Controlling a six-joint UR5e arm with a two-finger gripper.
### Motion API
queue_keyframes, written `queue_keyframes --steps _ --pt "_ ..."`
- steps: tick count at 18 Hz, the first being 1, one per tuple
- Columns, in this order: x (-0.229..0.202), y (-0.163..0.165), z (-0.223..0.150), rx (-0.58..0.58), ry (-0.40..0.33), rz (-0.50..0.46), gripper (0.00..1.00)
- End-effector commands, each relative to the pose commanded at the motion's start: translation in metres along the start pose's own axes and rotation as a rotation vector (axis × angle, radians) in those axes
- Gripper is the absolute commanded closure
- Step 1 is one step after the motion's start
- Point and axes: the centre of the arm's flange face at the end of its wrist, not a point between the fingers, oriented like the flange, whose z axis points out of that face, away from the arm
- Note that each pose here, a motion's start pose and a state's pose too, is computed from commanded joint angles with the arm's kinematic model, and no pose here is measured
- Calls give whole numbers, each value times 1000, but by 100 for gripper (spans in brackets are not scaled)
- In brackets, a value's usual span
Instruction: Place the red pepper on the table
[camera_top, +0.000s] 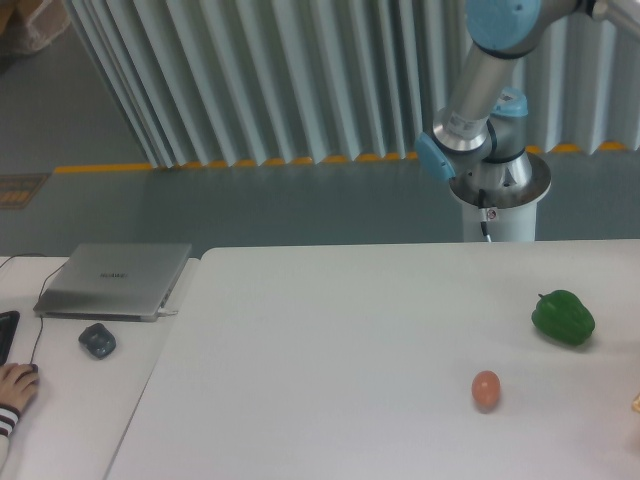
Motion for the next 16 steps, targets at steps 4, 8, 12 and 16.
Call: queue_keyframes --steps 4,8,12,16 --pt "19 -98 2 20 0 -124 85" --pt "38 -189 20 49 -32 -260 85" --pt "51 -226 50 -12 -21 -269 85" --pt "54 -245 94 -109 -41 -249 84"
